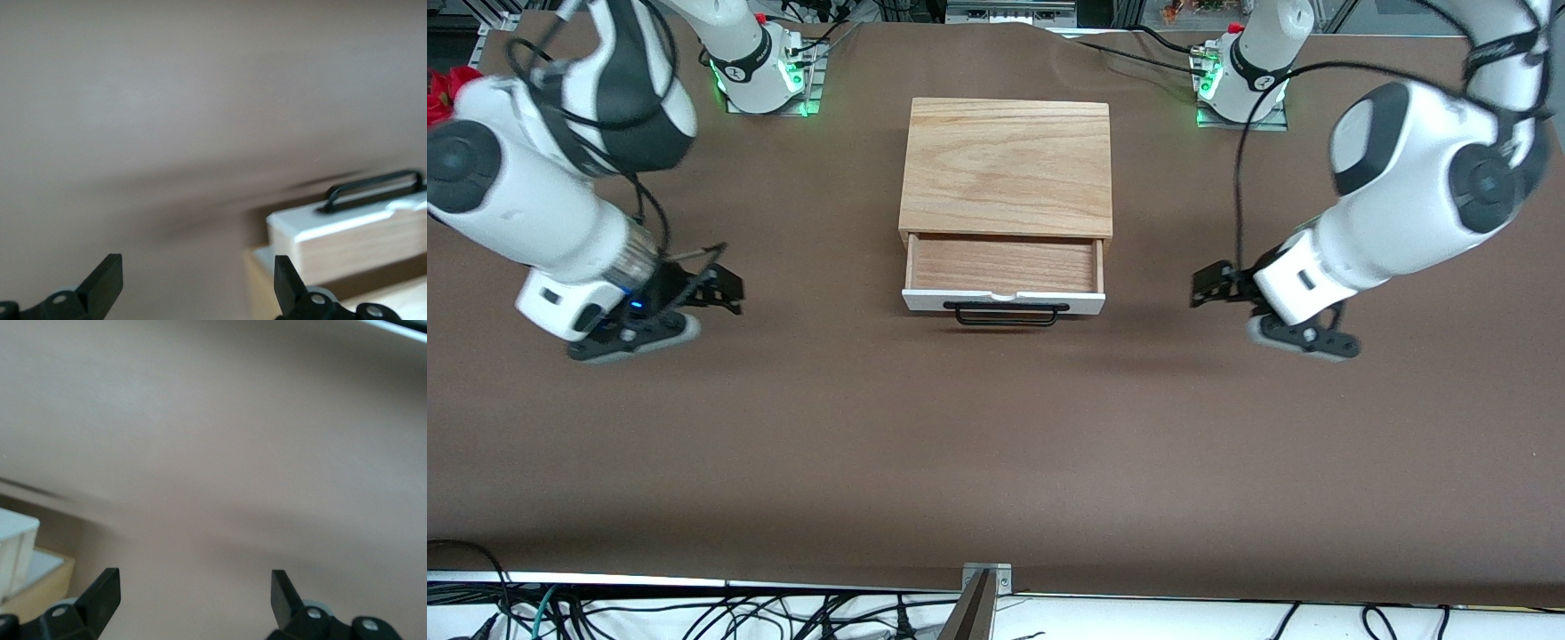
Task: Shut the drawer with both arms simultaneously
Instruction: 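Move both grippers toward the open drawer's white front from either side, then push the white drawer front into the wooden box with both grippers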
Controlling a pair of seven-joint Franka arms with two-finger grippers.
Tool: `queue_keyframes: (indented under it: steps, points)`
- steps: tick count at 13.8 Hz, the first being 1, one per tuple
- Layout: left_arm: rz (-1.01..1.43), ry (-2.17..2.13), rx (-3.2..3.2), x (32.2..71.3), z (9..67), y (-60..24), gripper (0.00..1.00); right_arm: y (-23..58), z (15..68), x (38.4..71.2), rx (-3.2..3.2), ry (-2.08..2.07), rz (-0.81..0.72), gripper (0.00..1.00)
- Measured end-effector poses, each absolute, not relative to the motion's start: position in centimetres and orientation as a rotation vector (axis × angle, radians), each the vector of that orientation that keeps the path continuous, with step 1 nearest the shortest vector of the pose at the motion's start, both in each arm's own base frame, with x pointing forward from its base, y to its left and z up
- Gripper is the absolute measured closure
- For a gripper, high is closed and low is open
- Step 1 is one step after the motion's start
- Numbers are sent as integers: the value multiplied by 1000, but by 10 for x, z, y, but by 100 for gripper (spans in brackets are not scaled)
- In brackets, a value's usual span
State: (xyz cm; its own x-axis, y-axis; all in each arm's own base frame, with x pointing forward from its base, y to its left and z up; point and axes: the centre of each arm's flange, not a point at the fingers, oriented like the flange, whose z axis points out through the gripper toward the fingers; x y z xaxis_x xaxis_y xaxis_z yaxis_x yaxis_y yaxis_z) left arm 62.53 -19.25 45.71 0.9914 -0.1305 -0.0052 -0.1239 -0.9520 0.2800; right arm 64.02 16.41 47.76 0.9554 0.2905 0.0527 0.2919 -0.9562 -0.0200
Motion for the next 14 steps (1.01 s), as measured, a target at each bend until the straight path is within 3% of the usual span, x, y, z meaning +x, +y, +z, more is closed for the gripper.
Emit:
queue_keyframes:
  steps: [7,14]
  points:
    - [-2,-207,2758,637,373,-268,0,260,399,655,-2917,-490,-153,0]
    - [-131,-229,2688,620,328,-311,0,324,364,636,-2833,-524,-111,0]
